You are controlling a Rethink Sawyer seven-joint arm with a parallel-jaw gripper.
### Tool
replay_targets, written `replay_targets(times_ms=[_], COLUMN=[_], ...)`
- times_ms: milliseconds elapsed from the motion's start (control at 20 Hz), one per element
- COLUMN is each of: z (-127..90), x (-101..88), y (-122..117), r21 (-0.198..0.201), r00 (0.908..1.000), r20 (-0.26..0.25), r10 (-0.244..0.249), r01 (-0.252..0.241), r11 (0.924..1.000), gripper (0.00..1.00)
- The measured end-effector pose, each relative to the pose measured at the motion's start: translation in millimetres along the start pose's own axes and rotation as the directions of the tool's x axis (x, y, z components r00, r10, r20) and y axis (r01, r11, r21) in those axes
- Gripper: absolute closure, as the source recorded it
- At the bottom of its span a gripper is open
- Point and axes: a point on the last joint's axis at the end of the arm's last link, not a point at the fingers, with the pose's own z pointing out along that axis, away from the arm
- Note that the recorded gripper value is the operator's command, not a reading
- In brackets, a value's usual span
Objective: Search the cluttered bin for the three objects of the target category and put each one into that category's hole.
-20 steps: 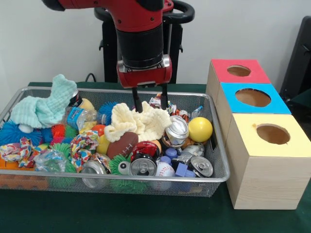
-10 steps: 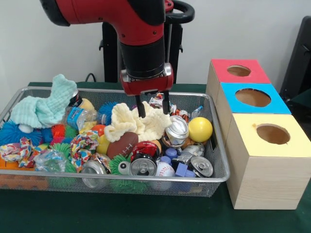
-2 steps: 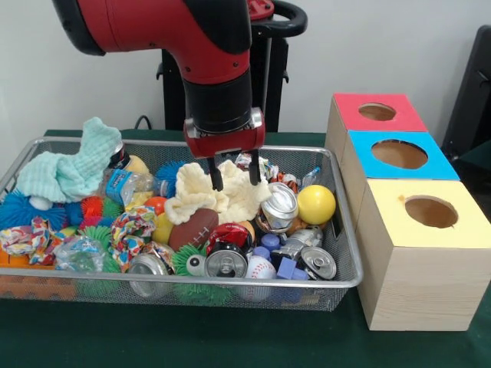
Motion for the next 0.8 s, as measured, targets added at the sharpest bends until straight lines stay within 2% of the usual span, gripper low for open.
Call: replay_targets(times_ms=[350,800], z=[19.4,42.8], x=[5.3,7.8], y=[2.0,3.1], r21=[-0.002,0.013], r00=[0.9996,0.9962], r20=[0.003,0.054], r10=[-0.029,-0.068], r01=[0.029,0.067], r11=[0.9996,0.9977], gripper=[0.0,0.0])
